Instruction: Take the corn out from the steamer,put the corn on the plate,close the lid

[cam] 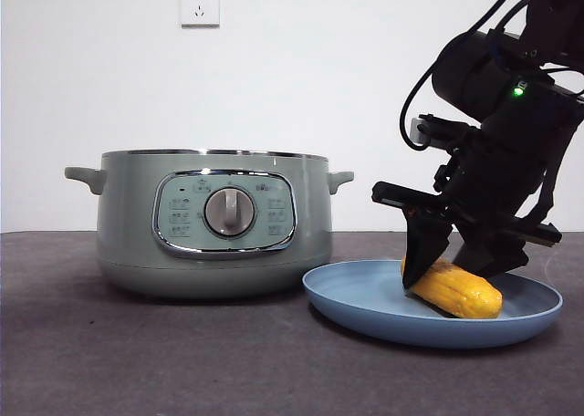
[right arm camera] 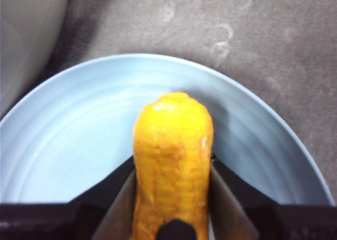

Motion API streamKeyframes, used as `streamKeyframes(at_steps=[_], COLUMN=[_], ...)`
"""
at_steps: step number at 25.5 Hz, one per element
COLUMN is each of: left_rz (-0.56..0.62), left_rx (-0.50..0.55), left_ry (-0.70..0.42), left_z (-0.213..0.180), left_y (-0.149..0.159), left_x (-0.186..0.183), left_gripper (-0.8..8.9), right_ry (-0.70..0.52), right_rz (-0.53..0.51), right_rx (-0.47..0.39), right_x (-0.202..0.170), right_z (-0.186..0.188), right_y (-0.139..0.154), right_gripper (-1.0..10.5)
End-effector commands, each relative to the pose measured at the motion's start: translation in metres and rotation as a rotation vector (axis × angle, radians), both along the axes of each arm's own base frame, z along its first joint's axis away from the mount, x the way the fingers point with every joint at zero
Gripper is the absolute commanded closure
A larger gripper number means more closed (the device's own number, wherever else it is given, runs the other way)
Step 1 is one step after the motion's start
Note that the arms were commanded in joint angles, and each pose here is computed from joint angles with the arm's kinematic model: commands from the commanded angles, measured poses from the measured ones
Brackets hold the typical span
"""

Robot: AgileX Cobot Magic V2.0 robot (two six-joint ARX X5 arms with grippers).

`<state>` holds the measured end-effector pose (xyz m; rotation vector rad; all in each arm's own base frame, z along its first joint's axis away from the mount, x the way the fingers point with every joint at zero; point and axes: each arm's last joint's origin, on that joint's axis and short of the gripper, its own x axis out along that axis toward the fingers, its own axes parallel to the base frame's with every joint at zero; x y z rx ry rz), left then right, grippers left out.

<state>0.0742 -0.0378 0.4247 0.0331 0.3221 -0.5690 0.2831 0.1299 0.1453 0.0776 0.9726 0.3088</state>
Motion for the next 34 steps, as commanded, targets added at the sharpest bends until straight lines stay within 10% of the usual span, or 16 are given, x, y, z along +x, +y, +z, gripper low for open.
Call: streamKeyframes(at_steps=[1,5,18,34], left_rz=[-0.005,-0.007,-0.034,0.004], left_rx=[-0.019,-0.019,-0.006,0.082], left_ry=[-0.054,-0.053,-0.016,0.017], left_z=[0.007,0.008,-0.021,-0.081], left_y=[-0.001,-0.008,-0.066,-0.101], left_x=[0.002,0.017,0.145,0.228], left_gripper=[8.22,8.22,8.22,8.22], right_ry=[0.061,0.039,-0.363,-0.667], right_rz=[-0.005,0.002,0.059,0.054], right_rx=[-0.022,-0.003,0.142,0.272], right_x=[-0.005,-0.007,-0.097,-0.184], right_z=[-0.013,-0.003,0.146,0.199], right_y=[0.001,0.000,-0.041,-0.082], right_gripper=[6.8,4.0,4.0,4.1])
